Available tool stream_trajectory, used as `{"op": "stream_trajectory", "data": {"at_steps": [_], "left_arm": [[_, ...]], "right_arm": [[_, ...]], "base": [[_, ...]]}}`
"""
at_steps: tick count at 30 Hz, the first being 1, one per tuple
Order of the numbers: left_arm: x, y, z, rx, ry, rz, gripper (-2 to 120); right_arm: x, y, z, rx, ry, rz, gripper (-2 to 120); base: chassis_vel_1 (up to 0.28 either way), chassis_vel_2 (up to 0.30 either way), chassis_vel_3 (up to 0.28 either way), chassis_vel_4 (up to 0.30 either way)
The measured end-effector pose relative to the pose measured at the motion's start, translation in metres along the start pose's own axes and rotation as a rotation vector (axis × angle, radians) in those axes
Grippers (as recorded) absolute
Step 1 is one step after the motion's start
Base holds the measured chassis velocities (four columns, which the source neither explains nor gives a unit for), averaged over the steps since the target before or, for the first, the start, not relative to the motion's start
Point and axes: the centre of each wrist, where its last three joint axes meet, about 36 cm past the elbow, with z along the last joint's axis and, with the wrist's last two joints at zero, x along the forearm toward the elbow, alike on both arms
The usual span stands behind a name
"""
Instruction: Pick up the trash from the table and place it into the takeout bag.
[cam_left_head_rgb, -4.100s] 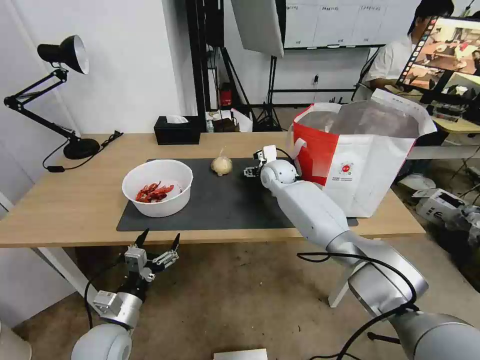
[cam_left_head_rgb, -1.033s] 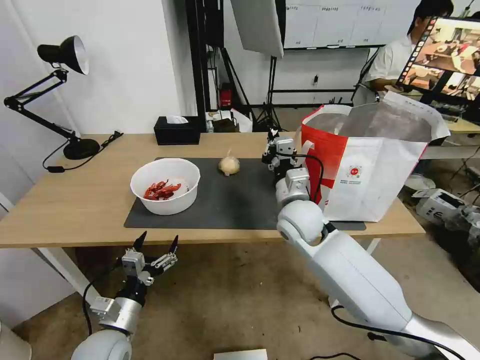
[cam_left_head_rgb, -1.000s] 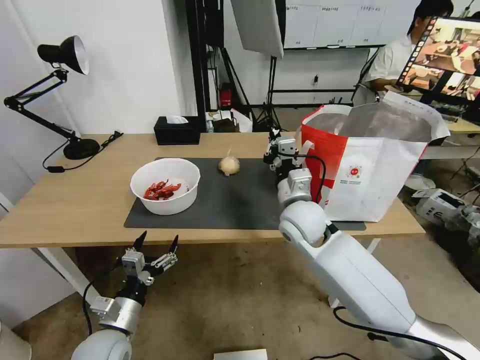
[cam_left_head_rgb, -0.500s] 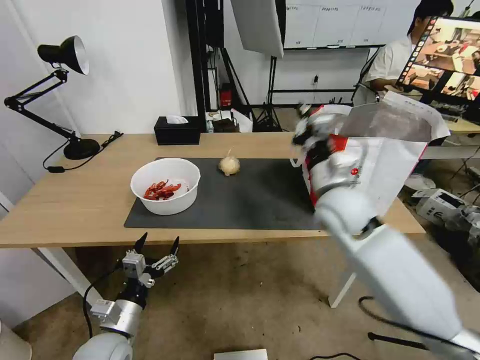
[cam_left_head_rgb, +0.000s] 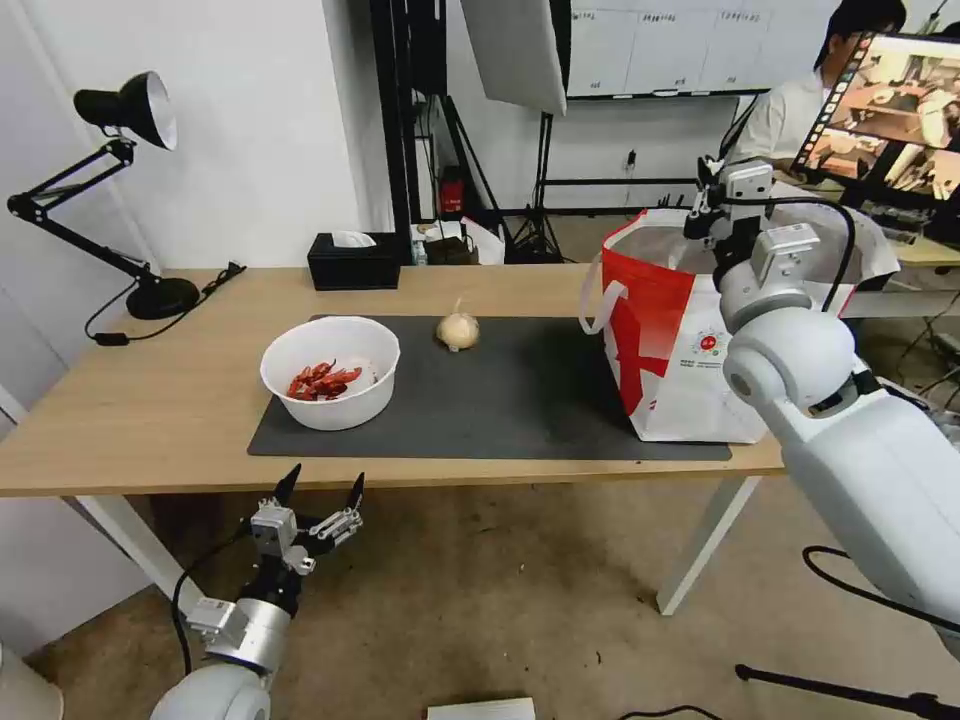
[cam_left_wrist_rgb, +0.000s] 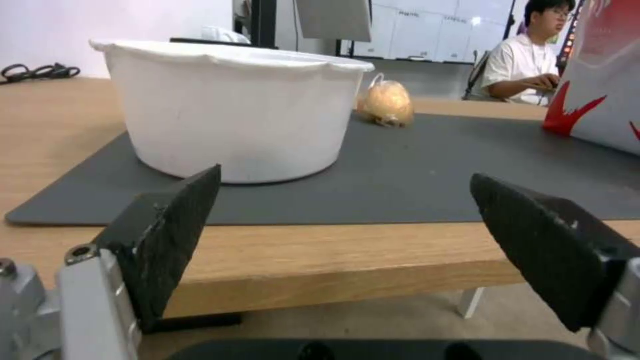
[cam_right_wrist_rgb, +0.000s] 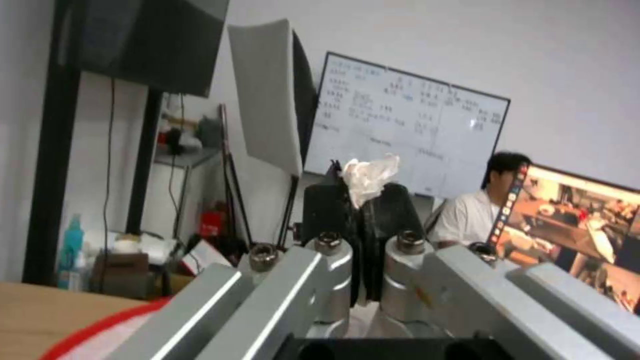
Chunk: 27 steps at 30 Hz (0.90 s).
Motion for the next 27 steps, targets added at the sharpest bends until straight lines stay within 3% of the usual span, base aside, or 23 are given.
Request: {"op": "stream_trajectory", "data": {"at_steps": [8, 13, 19, 22, 27], "left_arm": [[0.0029, -0.0003, -0.0013, -0.002, 0.002, -0.001, 100], [0.0037, -0.0002, -0.0023, -0.003, 0.001, -0.001, 100], [0.0038, -0.0004, -0.0024, -0.003, 0.001, -0.001, 100], [0.0034, -0.0004, -0.0032, -0.003, -0.002, 0.000, 100], [0.0024, 0.0010, -0.0047, -0.004, -0.005, 0.001, 100]], "right_arm": [[-0.0026, 0.0012, 0.0067, -0.024, 0.096, 0.014, 0], [0.0002, 0.0048, 0.0032, -0.050, 0.147, 0.008, 18], [0.0004, 0.0053, 0.0028, -0.052, 0.151, 0.010, 35], [0.0011, 0.0067, 0.0038, -0.056, 0.154, 0.008, 52], [0.0022, 0.0077, 0.0037, -0.070, 0.159, 0.003, 67]], "base": [[0.000, 0.000, 0.000, 0.000], [0.000, 0.000, 0.000, 0.000], [0.000, 0.000, 0.000, 0.000], [0.000, 0.000, 0.000, 0.000], [0.000, 0.000, 0.000, 0.000]]}}
